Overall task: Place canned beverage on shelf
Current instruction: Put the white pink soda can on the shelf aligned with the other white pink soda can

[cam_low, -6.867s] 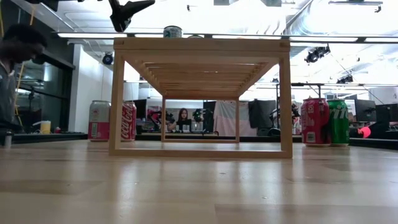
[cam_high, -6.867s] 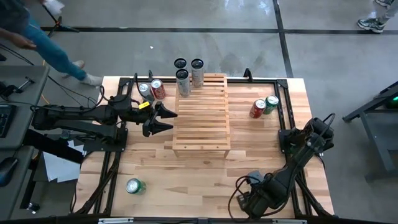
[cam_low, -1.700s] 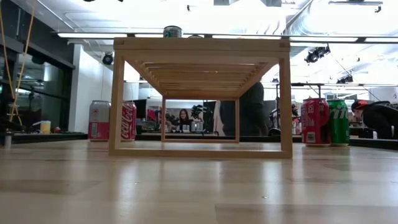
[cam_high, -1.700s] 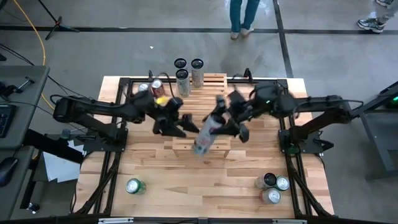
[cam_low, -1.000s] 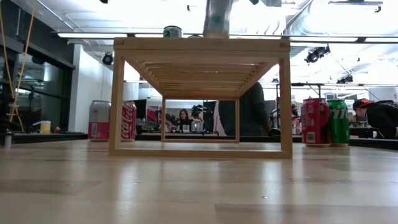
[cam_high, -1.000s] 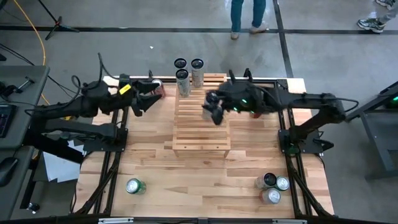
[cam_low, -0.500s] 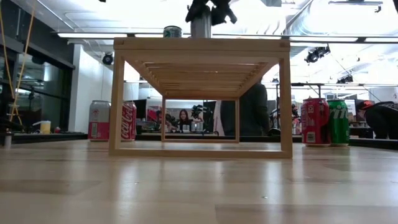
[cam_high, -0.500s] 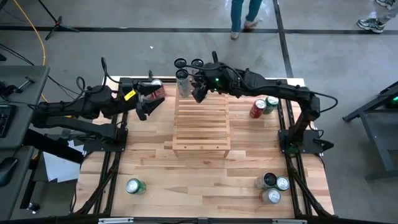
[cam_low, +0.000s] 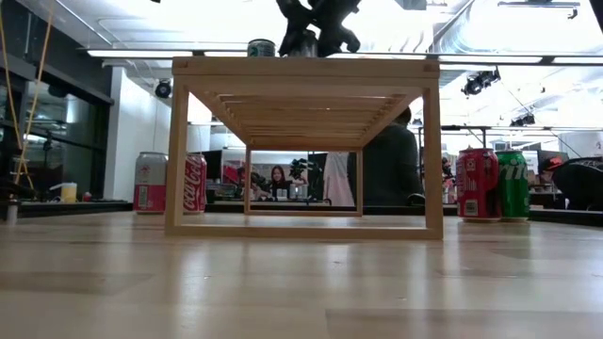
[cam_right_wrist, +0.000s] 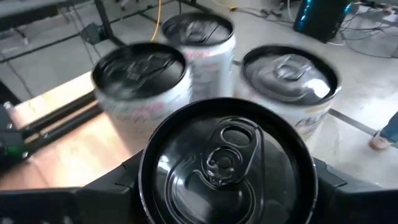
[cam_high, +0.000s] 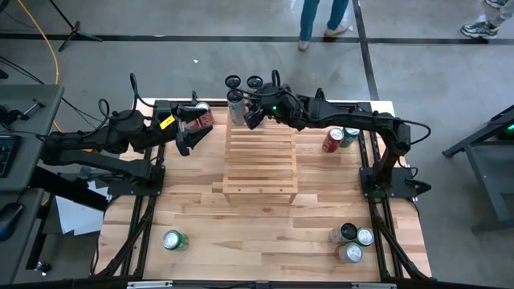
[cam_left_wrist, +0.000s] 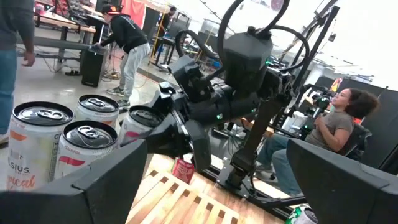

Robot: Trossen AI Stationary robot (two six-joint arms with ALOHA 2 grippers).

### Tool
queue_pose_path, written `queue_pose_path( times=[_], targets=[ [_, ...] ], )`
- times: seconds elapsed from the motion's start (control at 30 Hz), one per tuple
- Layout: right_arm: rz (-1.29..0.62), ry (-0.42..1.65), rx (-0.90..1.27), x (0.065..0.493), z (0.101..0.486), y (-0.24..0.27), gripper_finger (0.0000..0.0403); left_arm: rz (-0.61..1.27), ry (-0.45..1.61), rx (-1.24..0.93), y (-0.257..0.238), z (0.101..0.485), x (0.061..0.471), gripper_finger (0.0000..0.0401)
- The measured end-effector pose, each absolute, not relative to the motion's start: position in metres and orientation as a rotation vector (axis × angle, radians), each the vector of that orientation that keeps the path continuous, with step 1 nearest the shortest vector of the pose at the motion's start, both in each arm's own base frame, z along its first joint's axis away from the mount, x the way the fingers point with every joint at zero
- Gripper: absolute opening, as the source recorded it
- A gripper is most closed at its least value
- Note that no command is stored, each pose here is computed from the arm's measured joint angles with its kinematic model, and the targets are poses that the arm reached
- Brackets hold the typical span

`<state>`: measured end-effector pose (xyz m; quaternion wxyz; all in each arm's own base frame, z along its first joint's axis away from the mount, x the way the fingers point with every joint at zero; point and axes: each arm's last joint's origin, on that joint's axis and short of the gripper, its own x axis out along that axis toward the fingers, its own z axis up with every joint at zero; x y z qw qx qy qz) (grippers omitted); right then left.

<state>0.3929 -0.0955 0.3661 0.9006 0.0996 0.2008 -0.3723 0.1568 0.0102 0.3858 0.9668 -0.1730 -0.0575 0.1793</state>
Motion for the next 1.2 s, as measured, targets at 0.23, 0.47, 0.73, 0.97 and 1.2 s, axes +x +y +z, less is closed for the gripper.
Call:
queue_pose_path(
  times=[0.23,0.47,0.73,0.97,1.2],
  targets=[
    [-0.785,0.376,0.228,0.3936,0.3681,-0.101,0.0241,0.362,-0.117,-0.352,0.0102,0.3858,0.1568,0.0378],
    [-0.786,0.376,0.243,0.3931,0.3677,-0.1027,0.0242,0.362,-0.117,-0.352,0.0102,0.3857,0.1569,0.0378],
    [-0.787,0.374,0.242,0.393,0.3679,-0.1034,0.0272,0.362,-0.119,-0.365,0.0103,0.3857,0.1569,0.0378],
    [-0.79,0.362,0.242,0.3931,0.3697,-0.1037,0.0288,0.36,-0.12,-0.371,0.0103,0.3856,0.1569,0.0378],
    [-0.787,0.364,0.241,0.3931,0.3695,-0.1035,0.029,0.354,-0.119,-0.371,0.0101,0.3856,0.157,0.0378]
  ],
)
